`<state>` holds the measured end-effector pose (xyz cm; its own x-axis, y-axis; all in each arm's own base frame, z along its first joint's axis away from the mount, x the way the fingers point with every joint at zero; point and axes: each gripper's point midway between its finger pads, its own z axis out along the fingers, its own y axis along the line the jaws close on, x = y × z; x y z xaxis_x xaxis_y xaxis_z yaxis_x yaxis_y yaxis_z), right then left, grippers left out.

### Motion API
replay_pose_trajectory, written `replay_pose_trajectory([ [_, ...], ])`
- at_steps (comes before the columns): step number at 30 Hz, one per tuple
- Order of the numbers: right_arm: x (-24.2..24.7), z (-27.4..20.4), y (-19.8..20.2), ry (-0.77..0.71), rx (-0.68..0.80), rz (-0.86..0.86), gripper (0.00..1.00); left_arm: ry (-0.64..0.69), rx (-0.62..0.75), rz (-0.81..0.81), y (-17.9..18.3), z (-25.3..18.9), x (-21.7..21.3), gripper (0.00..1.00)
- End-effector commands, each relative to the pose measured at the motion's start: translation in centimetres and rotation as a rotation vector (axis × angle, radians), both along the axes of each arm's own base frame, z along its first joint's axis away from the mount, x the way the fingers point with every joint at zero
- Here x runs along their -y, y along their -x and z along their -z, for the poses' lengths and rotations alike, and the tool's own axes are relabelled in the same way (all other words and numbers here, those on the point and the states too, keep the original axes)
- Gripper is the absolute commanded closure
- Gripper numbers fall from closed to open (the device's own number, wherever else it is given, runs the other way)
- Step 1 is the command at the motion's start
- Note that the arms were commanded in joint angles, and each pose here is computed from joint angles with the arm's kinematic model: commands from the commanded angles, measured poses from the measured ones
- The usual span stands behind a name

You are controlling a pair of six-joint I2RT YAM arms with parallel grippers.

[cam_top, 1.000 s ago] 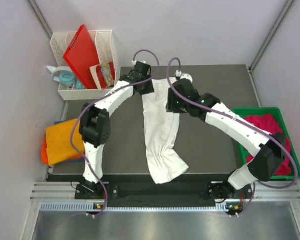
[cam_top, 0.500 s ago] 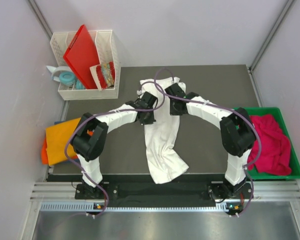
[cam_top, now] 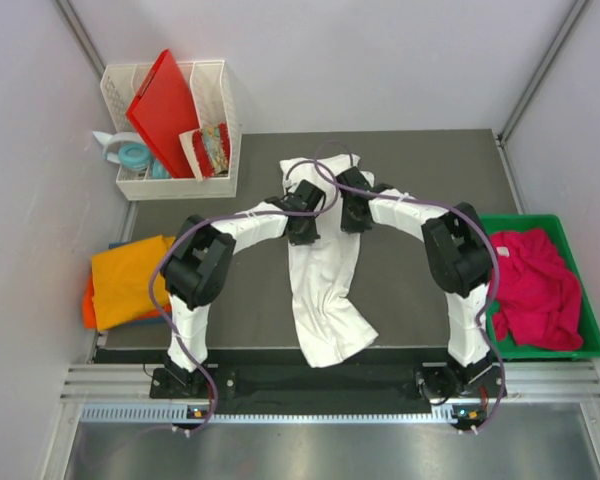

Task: Fold and stack the t-shirts
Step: Rotate the tshirt 90 degrees

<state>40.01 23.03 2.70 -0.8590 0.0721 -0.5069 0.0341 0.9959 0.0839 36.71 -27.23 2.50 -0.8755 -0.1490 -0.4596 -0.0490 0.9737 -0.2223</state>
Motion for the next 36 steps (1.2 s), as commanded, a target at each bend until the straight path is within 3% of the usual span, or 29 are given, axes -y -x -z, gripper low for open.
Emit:
replay_pose_trajectory([
  [1, 0.6, 2.5, -1.8, -0.044, -0.068, 0.048, 1.00, -0.017, -0.010, 0.007, -2.0, 0.5, 1.0, 1.00],
  [9, 1.0, 3.5, -5.3, -0.069, -0.129, 0.070, 1.00, 0.027, -0.117, -0.019, -5.4, 3.7, 0.5, 1.00],
  [17, 2.5, 5.6, -8.1, -0.111, -0.180, 0.133, 1.00, 0.069, -0.147, -0.016, -9.6, 5.6, 1.0, 1.00],
  [27, 1.7, 4.8, -13.4, -0.218, -0.127, 0.137, 1.00, 0.107, -0.121, -0.028, -14.3, 7.3, 1.2, 1.00],
  [30, 1.6, 4.2, -13.9, -0.232, -0.114, 0.104, 1.00, 0.121, -0.111, -0.029, -14.6, 6.7, 1.3, 1.00],
  [32, 1.6, 2.5, -13.6, -0.232, -0.088, 0.090, 1.00, 0.179, -0.027, -0.007, -15.3, 2.9, 2.2, 1.00],
  [33, 1.5, 1.6, -13.5, -0.237, -0.071, 0.082, 1.00, 0.159, -0.043, -0.012, -13.8, 4.1, 1.4, 0.98],
  [34, 1.4, -1.0, -13.8, -0.250, -0.028, 0.079, 0.99, 0.195, 0.035, -0.013, -14.2, 0.0, 1.5, 0.95],
  [36, 1.6, -2.9, -13.4, -0.232, 0.007, 0.076, 0.88, 0.194, 0.079, -0.026, -13.3, -1.0, 0.6, 0.87],
])
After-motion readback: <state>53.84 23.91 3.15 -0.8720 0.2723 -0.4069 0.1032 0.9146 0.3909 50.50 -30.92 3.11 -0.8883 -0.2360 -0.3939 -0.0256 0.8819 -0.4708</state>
